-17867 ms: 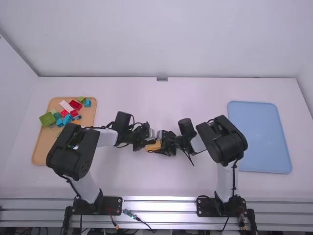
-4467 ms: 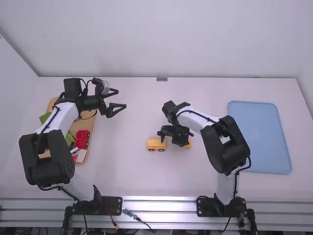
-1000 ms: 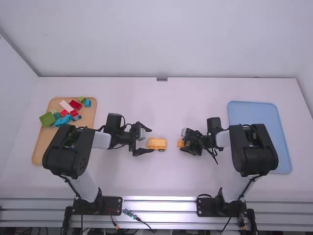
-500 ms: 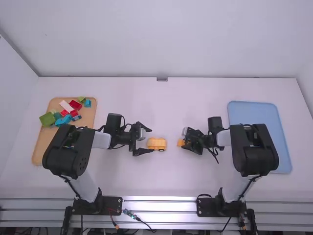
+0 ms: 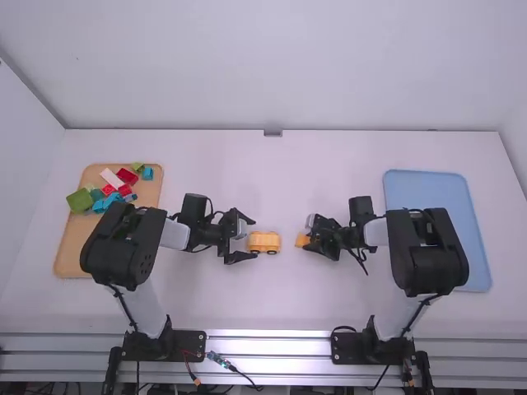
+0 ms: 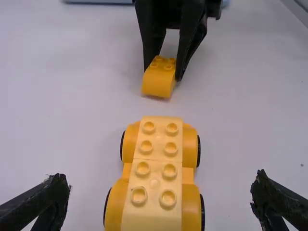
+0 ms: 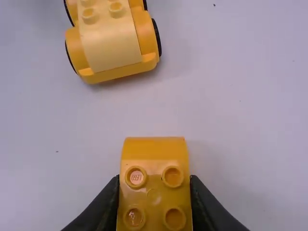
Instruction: Assemble lego blocks to make yellow taxi
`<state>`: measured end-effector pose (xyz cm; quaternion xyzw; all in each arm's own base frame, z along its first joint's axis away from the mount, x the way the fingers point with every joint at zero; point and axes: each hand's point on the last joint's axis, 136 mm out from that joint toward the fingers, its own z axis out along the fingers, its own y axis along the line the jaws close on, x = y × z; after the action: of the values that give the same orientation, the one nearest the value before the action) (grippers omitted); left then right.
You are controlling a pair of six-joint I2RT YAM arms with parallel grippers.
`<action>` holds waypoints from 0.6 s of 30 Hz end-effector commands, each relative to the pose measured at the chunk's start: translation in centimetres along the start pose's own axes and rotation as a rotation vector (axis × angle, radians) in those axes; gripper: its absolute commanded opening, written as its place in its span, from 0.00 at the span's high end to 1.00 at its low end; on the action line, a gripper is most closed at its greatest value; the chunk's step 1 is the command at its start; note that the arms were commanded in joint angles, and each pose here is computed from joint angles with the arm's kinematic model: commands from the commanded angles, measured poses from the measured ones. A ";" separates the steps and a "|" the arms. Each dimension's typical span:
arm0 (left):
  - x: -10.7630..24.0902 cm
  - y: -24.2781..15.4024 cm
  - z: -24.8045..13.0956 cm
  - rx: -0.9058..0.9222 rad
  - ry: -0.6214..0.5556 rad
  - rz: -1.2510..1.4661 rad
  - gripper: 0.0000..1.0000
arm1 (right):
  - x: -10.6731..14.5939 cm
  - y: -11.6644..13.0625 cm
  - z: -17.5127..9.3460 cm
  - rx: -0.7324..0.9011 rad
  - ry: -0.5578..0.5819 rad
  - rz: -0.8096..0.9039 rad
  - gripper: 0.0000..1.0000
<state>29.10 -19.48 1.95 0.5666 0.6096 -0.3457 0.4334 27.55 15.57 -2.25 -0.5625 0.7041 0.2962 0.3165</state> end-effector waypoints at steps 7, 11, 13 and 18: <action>1.7 -1.1 1.3 0.038 -0.029 0.011 0.01 | -5.1 1.2 -0.3 -0.060 -0.158 -0.099 0.80; 2.1 -0.6 1.5 0.023 -0.013 -0.024 0.01 | -6.3 1.6 -0.4 -0.068 -0.175 -0.129 0.81; 1.9 -0.5 1.9 0.032 -0.011 -0.012 0.01 | -7.1 1.3 -0.1 -0.065 -0.184 -0.111 0.81; 2.2 -0.5 3.6 0.057 0.039 -0.005 0.03 | -8.6 0.9 0.4 -0.072 -0.186 -0.118 0.87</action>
<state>29.15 -21.31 -0.74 0.5784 0.6079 -0.3515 0.4152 27.42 20.62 2.72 -0.5879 0.6335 0.3456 0.3657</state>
